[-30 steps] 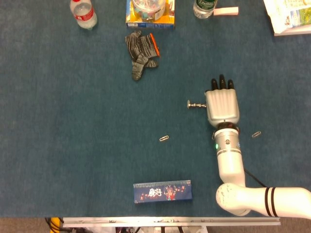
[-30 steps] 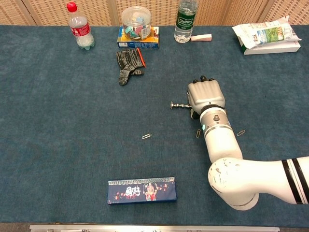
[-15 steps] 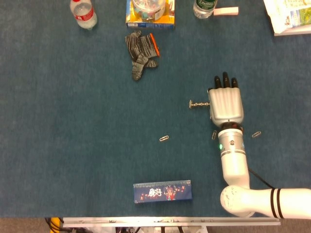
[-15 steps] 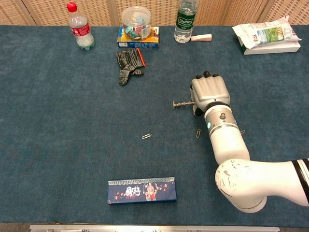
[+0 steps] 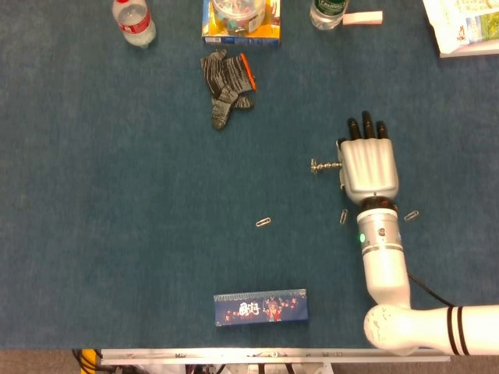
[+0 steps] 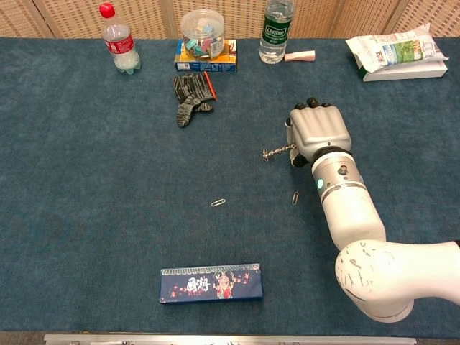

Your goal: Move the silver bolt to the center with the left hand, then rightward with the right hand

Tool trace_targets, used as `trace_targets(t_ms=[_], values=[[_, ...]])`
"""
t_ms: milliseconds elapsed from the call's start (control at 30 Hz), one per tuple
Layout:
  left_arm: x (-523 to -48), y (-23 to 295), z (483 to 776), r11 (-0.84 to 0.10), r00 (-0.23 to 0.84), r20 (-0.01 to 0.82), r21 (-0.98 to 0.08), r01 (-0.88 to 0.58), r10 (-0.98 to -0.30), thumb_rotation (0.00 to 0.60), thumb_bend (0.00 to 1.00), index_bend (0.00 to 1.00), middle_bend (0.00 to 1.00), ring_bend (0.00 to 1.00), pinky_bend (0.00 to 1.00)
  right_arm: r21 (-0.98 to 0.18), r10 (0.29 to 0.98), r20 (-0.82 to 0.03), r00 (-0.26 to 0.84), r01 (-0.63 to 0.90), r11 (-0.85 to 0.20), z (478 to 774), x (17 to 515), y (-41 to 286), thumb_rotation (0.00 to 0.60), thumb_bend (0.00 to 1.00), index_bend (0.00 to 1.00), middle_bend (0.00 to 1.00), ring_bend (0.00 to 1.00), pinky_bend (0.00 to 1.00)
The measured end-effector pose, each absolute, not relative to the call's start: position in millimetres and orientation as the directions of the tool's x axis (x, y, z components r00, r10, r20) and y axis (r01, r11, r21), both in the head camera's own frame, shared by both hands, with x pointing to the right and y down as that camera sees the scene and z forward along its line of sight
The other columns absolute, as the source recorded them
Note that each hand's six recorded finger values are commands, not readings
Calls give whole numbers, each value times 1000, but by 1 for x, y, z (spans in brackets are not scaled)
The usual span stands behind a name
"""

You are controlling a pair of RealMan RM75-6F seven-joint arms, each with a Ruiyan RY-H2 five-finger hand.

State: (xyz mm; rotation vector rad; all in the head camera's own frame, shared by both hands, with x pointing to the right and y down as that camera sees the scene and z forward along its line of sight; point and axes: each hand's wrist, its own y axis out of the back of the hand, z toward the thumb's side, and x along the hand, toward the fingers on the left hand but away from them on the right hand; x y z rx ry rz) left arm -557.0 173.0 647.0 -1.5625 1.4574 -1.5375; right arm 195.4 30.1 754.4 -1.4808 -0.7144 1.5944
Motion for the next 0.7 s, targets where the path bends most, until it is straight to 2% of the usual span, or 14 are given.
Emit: trace_targets(t_ms=[700], values=[[-550, 171, 644, -296, -231, 378, -899, -323, -897, 600, 205, 193, 0, 0, 0, -866, 867, -494, 64, -125, -485, 733, 210, 41, 600, 381, 575, 171, 41, 143]])
